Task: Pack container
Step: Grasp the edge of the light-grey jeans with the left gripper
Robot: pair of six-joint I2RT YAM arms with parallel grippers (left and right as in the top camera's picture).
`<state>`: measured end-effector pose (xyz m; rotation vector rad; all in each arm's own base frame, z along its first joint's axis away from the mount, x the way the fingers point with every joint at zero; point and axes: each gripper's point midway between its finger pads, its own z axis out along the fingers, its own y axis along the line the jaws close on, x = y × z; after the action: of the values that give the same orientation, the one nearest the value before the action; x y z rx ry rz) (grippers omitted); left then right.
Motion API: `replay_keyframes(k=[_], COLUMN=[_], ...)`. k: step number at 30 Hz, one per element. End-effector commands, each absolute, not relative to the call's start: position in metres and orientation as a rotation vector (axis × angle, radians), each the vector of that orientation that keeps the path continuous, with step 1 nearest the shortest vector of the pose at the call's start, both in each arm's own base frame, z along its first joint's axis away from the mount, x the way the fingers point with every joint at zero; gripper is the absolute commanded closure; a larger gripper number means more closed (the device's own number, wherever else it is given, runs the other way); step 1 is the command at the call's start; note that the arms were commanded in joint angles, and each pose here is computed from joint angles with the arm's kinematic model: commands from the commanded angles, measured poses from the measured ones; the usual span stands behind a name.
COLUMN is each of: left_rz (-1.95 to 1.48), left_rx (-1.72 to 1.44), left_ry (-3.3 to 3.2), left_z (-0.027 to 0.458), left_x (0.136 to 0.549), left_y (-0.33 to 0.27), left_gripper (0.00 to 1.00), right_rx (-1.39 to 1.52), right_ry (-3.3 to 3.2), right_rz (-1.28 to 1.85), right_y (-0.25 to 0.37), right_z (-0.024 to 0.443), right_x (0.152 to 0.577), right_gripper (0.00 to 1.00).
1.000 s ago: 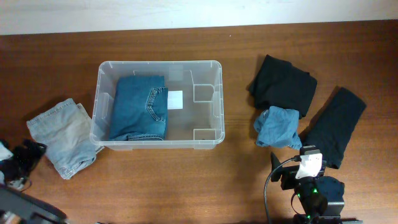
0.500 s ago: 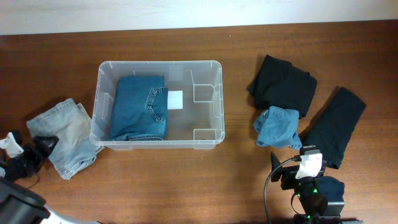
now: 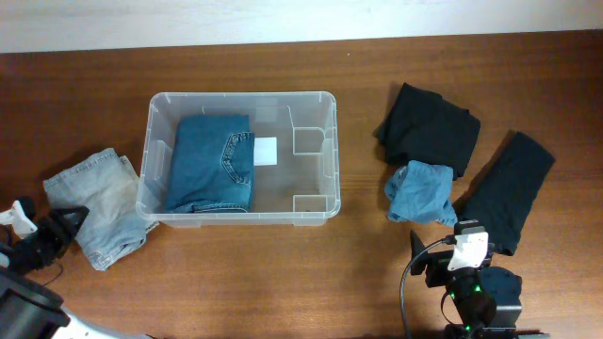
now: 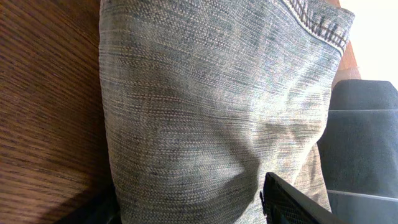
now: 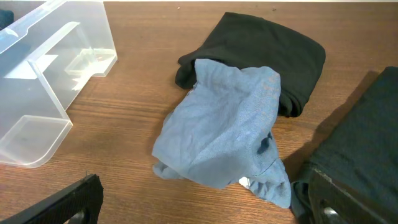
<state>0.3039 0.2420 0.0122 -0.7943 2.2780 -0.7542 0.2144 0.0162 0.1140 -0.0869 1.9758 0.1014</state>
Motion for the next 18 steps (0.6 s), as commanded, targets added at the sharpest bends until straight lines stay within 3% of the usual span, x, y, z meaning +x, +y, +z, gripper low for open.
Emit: replay_keyframes(k=[1,4,7,14,18], left_rz=[-0.788,-0.780,-0.789,-0.859,-0.957], left_rx=[-0.907,-0.880,-0.871,-0.889,-0.917], left_ry=[2.430,2.435,2.444,2.431,2.370], left_z=[-0.043,-0.043,-0.043,-0.039,-0.013], left_x=[0.282,0.287,0.288,0.287,0.293], left_y=[0.217,0.216,0.211,0.202,0.203], left_gripper=[0.43,0.54,1.00,1.00,1.00], right_rx=[-0.090,-0.090,-0.090,-0.090,-0.090], right_ry=[1.978,1.978,1.978,1.978,1.978], right_rz=[0.099,0.099,0.099,0.099,0.099], right_y=[0.016,0.016,0.016,0.016,0.016], right_z=[0.112,0.112,0.112,0.112,0.112], right_x=[0.214,0.214,0.214,0.214,0.214], right_gripper=[0.02,0.02,0.02,0.02,0.02])
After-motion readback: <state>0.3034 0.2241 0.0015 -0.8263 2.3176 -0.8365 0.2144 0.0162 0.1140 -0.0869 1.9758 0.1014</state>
